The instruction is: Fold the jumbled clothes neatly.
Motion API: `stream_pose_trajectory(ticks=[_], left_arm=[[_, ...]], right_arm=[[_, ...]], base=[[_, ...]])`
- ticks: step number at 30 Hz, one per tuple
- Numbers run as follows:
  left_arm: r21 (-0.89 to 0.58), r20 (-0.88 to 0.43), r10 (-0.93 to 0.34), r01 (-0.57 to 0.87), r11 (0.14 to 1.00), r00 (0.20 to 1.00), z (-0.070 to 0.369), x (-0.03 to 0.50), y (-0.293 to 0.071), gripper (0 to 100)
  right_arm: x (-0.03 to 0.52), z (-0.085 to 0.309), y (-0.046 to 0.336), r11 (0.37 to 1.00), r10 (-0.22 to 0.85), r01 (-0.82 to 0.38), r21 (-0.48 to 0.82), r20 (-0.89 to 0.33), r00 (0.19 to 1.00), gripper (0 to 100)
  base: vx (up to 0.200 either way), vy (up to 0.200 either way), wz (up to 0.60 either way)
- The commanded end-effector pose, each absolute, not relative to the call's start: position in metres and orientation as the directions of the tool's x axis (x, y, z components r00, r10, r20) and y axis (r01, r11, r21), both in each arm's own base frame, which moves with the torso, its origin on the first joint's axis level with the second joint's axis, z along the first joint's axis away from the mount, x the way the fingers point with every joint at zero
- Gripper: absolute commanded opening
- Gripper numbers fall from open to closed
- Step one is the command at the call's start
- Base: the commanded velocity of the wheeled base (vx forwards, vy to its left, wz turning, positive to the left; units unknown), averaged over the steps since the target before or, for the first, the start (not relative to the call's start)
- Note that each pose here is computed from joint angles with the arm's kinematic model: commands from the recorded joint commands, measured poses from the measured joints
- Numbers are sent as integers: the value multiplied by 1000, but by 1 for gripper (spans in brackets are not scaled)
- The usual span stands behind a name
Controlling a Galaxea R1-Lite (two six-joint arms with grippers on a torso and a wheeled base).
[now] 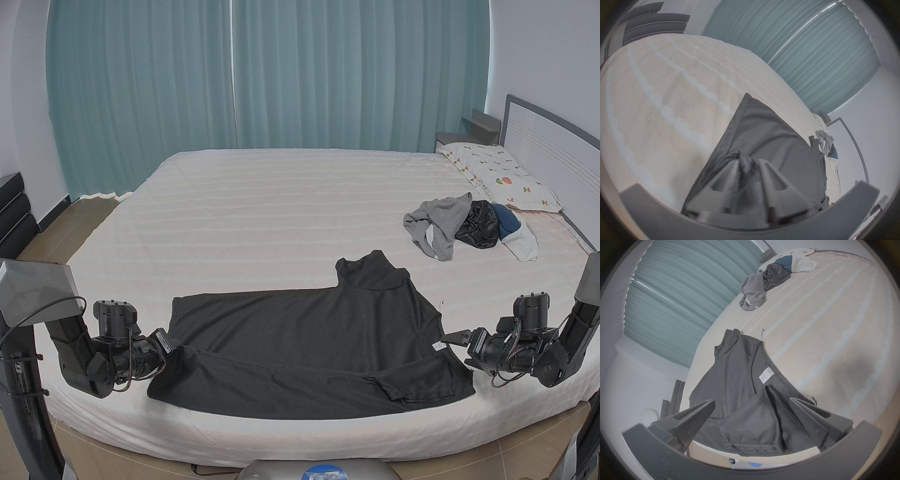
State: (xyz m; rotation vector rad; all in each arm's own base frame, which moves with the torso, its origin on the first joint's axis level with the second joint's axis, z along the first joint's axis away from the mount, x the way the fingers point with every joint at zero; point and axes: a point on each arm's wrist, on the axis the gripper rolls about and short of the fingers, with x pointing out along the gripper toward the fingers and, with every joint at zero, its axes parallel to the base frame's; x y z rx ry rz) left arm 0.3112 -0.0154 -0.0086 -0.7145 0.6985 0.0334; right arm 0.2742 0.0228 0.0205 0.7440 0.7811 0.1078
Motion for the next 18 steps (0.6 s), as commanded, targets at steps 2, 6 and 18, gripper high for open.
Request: stream_pose_trajectory(ticks=[2, 6, 18], left_arm=[[-588, -599, -196, -261, 765, 776, -4, 305, -14, 0], [-589, -597, -178, -277, 760, 782, 1, 299, -7, 0], [-591, -594, -166, -287, 754, 787, 9, 289, -2, 0]], right_arm=[[275, 17, 23, 745, 349, 183, 641, -608, 713, 100], [277, 17, 23, 745, 349, 180, 642, -605, 716, 100], [290, 1, 24, 782, 362, 109, 614, -590, 722, 100]], base=[[0, 0, 0], [0, 0, 0], [0, 0, 0]])
